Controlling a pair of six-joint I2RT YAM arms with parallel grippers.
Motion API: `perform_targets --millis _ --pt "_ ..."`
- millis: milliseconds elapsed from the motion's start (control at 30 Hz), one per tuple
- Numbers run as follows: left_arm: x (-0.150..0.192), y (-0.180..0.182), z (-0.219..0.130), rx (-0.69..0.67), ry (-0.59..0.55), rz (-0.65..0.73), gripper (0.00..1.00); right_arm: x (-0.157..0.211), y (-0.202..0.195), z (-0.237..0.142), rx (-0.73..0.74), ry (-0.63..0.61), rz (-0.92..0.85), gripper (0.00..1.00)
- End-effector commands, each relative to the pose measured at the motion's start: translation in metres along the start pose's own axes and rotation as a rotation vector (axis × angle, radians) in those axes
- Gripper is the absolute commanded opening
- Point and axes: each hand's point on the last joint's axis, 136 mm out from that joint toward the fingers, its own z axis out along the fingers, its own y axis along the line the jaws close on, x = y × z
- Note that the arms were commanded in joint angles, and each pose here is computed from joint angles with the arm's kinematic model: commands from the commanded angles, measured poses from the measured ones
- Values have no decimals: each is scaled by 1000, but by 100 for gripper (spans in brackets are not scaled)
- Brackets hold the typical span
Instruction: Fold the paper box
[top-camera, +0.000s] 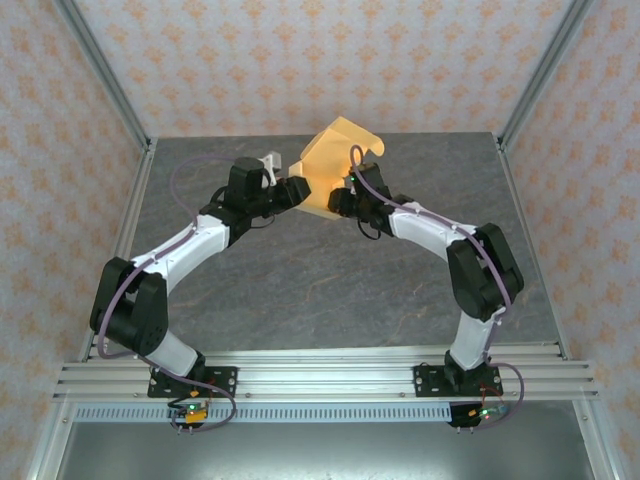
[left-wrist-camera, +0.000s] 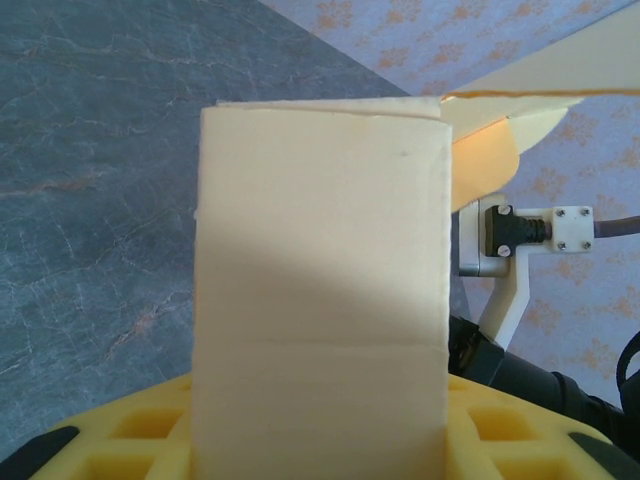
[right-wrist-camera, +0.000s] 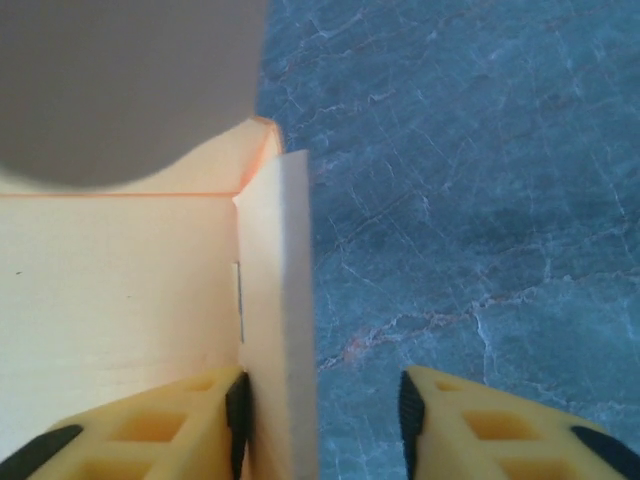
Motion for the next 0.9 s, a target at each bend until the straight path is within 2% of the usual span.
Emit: perform_targets --millis 0,200,367,433,633,867 --pt "-11 -28 -20 57 -59 82 33 -19 21 -30 -110 -75 1 51" --pt "-13 -26 -19 51 -78 83 33 -31 25 -72 -208 -154 64 65" --pt "-12 -30 -18 70 -73 68 33 -34 34 -74 -284 -133 56 69" --pt "-11 -30 -17 79 -69 64 33 -36 37 -69 -288 -130 57 69" --pt "-10 -36 -24 98 -73 58 33 -50 8 -47 -117 -185 95 58" --pt "-10 -45 -27 140 -75 34 32 -48 8 -22 -97 -137 77 49"
